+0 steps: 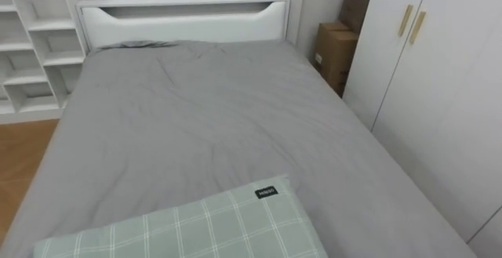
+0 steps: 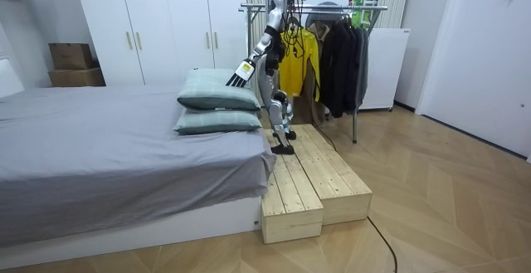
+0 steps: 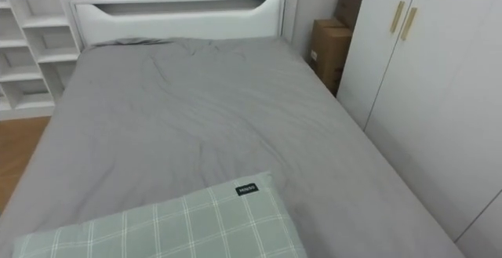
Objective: Hang clothes
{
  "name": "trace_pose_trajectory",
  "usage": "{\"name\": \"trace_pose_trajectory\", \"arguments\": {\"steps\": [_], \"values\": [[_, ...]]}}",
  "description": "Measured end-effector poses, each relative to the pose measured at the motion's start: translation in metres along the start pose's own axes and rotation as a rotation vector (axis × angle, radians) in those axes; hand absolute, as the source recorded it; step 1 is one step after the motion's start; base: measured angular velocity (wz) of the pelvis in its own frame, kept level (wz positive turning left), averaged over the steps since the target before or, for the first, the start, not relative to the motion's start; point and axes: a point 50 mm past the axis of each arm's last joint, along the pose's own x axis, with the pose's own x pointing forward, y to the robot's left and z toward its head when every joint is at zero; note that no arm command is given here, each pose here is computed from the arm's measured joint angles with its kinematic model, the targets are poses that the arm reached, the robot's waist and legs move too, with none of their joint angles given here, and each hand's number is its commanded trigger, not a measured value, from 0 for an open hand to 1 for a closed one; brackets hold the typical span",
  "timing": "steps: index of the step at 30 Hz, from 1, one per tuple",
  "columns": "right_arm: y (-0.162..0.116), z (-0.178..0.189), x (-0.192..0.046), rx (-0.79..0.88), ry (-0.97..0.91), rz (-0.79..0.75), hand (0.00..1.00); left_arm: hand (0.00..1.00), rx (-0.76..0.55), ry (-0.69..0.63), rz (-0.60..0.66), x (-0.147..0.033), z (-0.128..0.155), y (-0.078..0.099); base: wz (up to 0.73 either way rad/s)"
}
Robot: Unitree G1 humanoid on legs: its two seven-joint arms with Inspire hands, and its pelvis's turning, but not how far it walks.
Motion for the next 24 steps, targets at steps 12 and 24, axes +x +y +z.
{"name": "trace_pose_trajectory", "arguments": {"steps": [12, 24], "values": [[-0.0017, 0.0012, -0.0005, -0.015, -0.002, -0.005, 0.0, 0.0, 0.006, 0.0, -0.041, -0.0005, -0.0004, -0.0046, 0.0], [-0.002, 0.0029, -0.0006, -0.038, -0.002, -0.007, 0.0, 0.0, 0.002, 0.003, -0.064, -0.0008, -0.0013, -0.0051, 0.0]]}}
